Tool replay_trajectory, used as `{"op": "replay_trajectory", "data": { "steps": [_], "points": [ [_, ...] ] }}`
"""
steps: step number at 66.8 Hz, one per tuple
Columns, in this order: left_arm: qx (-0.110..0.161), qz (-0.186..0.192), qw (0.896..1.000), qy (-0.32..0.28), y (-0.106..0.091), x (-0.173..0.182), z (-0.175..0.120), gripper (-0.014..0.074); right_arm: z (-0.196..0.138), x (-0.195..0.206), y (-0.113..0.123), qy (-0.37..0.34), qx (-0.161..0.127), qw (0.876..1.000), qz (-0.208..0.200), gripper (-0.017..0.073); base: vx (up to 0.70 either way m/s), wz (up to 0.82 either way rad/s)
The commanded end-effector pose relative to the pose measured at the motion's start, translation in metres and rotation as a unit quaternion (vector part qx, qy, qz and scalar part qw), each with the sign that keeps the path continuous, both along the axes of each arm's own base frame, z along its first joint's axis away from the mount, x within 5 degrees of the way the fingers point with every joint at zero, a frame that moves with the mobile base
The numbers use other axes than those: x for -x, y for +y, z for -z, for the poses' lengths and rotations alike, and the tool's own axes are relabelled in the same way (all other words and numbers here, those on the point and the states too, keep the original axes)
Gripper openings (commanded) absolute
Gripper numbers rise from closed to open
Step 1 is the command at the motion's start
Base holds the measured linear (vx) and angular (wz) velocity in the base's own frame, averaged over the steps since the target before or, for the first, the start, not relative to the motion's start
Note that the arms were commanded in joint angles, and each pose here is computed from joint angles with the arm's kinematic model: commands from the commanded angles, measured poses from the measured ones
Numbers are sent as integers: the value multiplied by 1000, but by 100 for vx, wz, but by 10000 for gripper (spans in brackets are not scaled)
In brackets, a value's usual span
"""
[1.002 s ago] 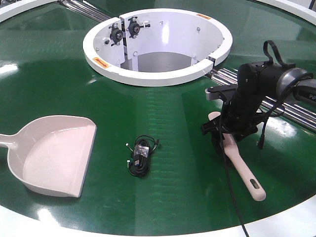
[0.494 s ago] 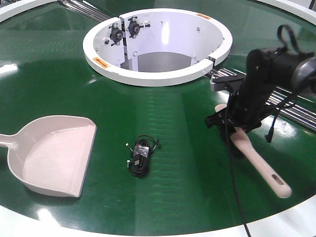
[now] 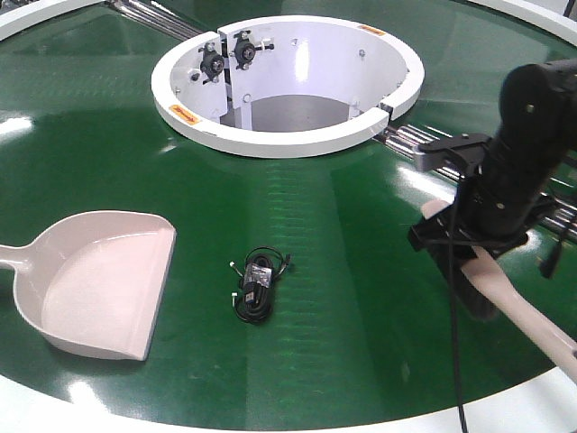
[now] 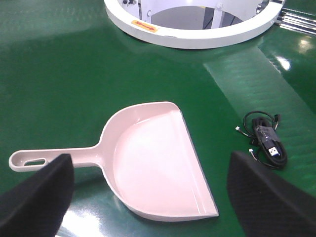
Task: Clean and inspect green conveyor with broom and dustpan
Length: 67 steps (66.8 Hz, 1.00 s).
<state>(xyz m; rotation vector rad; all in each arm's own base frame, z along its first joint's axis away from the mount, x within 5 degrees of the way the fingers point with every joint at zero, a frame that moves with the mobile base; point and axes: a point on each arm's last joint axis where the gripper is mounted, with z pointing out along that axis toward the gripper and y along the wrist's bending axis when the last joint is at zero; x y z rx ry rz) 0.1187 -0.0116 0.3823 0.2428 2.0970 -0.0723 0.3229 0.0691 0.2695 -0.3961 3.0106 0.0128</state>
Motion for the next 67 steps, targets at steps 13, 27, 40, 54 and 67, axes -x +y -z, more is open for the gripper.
{"op": "replay_trajectory", "data": {
  "steps": [13,27,40,54,67],
  "points": [
    [3,5,999,-41,-2,-1,-14,587,-35,18,-7,-78,-13,997,4,-3,0,0],
    [-192,99,974,-64,1,-1,-13,587,-40,20,-8,-87,-15,996,4,-3,0,0],
    [-429,248,865,-80,1,1,-9,587,-40,20,-7,-87,-16,996,4,-3,0,0],
    [-508,294,804,-94,1,1,-9,587,-40,20,-7,-87,-16,996,4,-3,0,0],
    [-506,299,804,-90,1,1,-8,587,-40,20,-7,-86,-18,996,5,-3,0,0]
  ]
}}
